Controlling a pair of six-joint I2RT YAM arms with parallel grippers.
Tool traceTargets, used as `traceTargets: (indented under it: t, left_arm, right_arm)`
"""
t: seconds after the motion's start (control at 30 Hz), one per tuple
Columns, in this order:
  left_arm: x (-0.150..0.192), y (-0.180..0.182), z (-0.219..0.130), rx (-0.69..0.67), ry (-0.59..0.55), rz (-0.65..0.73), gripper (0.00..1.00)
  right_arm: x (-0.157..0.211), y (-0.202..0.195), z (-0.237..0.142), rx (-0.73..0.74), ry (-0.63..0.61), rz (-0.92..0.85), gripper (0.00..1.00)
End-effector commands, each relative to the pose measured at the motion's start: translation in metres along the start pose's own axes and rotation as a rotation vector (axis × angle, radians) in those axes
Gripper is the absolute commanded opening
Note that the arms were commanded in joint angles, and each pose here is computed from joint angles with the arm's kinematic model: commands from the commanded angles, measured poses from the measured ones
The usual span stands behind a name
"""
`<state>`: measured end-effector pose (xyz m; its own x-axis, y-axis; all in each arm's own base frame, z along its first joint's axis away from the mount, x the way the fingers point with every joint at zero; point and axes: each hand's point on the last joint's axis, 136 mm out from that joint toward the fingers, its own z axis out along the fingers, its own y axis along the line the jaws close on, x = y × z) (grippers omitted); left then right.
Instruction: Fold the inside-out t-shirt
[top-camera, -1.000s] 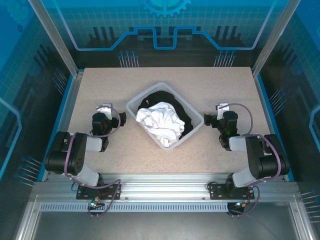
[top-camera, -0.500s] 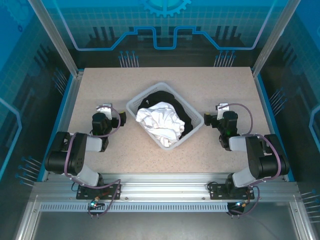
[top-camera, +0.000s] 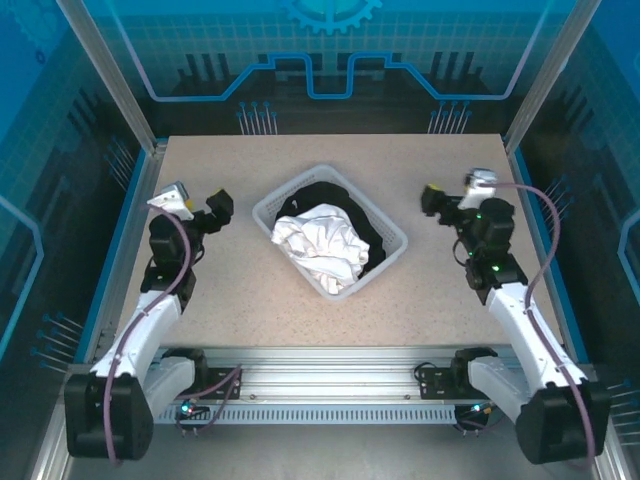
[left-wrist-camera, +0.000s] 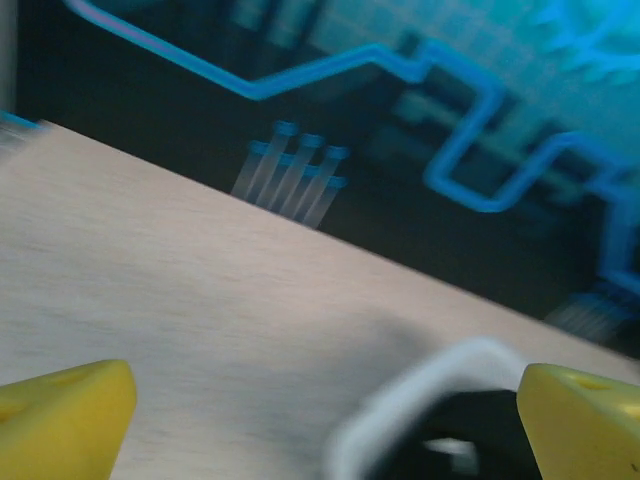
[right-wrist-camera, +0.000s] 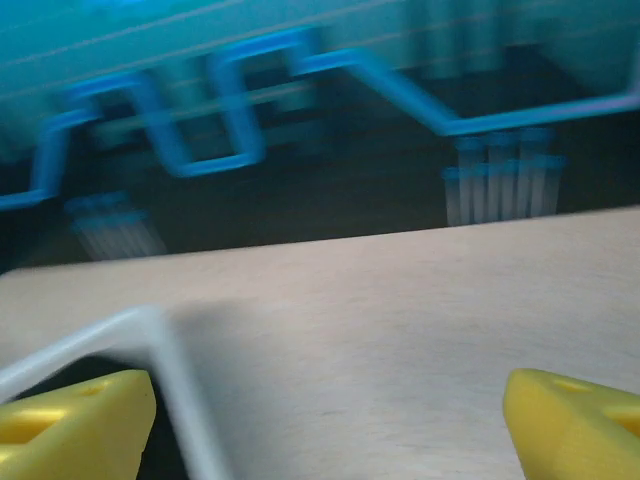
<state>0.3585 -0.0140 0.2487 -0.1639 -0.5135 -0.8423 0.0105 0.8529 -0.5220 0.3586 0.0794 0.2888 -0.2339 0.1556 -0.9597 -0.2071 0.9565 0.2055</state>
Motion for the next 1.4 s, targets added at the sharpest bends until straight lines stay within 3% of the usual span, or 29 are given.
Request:
traceTargets:
  t: [0.0,0.03,0.13,0.27,0.3,0.37,0.47,0.53,0.63,0.73,0.8,0.87,1.1,1.37]
  left_arm:
    - [0.063,-0.033,-0.007,0.160,0.317,-0.285,0.99]
    - [0.068,-0.035,-0.009,0.154,0.351,-0.288,0.99]
    - [0.077,-0.027,-0.013,0.085,0.407,-0.229,0.99]
    - [0.081,-0.013,-0.019,0.007,0.422,-0.169,0.99]
    - [0.083,-0.012,-0.021,0.003,0.426,-0.168,0.99]
    - [0.085,-0.011,-0.025,-0.001,0.437,-0.167,0.99]
    - [0.089,-0.007,-0.030,-0.023,0.450,-0.166,0.99]
    - [0.085,-0.010,-0.035,-0.023,0.450,-0.164,0.99]
    - [0.071,-0.019,-0.044,0.000,0.417,-0.158,0.99]
    - [0.057,-0.027,-0.052,0.020,0.383,-0.155,0.99]
    - [0.054,-0.033,-0.056,0.042,0.377,-0.177,0.98]
    - [0.060,-0.035,-0.057,0.057,0.388,-0.212,0.97]
    - [0.099,-0.047,-0.057,0.057,0.494,-0.236,0.96]
    - [0.152,-0.085,-0.040,0.067,0.636,-0.133,0.96]
  right_arm:
    - [0.071,0.127,-0.004,-0.396,0.351,-0.227,0.91]
    - [0.085,0.161,-0.006,-0.471,0.414,-0.322,0.91]
    - [0.121,0.210,0.004,-0.514,0.528,-0.510,0.94]
    - [0.163,0.234,0.041,-0.526,0.628,-0.535,0.90]
    - [0.174,0.236,0.052,-0.502,0.670,-0.552,0.85]
    - [0.191,0.242,0.063,-0.497,0.746,-0.599,0.63]
    - [0.182,0.254,0.068,-0.515,0.736,-0.610,0.19]
    - [0.135,0.261,0.064,-0.531,0.668,-0.578,0.00]
    - [0.023,0.271,0.036,-0.584,0.439,-0.495,0.00]
    - [-0.093,0.254,-0.004,-0.593,0.202,-0.382,0.00]
    - [-0.158,0.227,-0.032,-0.531,0.061,-0.344,0.00]
    - [-0.201,0.195,-0.051,-0.413,-0.033,-0.337,0.00]
    - [-0.272,0.109,-0.076,-0.135,-0.158,-0.280,0.00]
    - [-0.321,0.068,-0.077,-0.016,-0.245,-0.235,0.00]
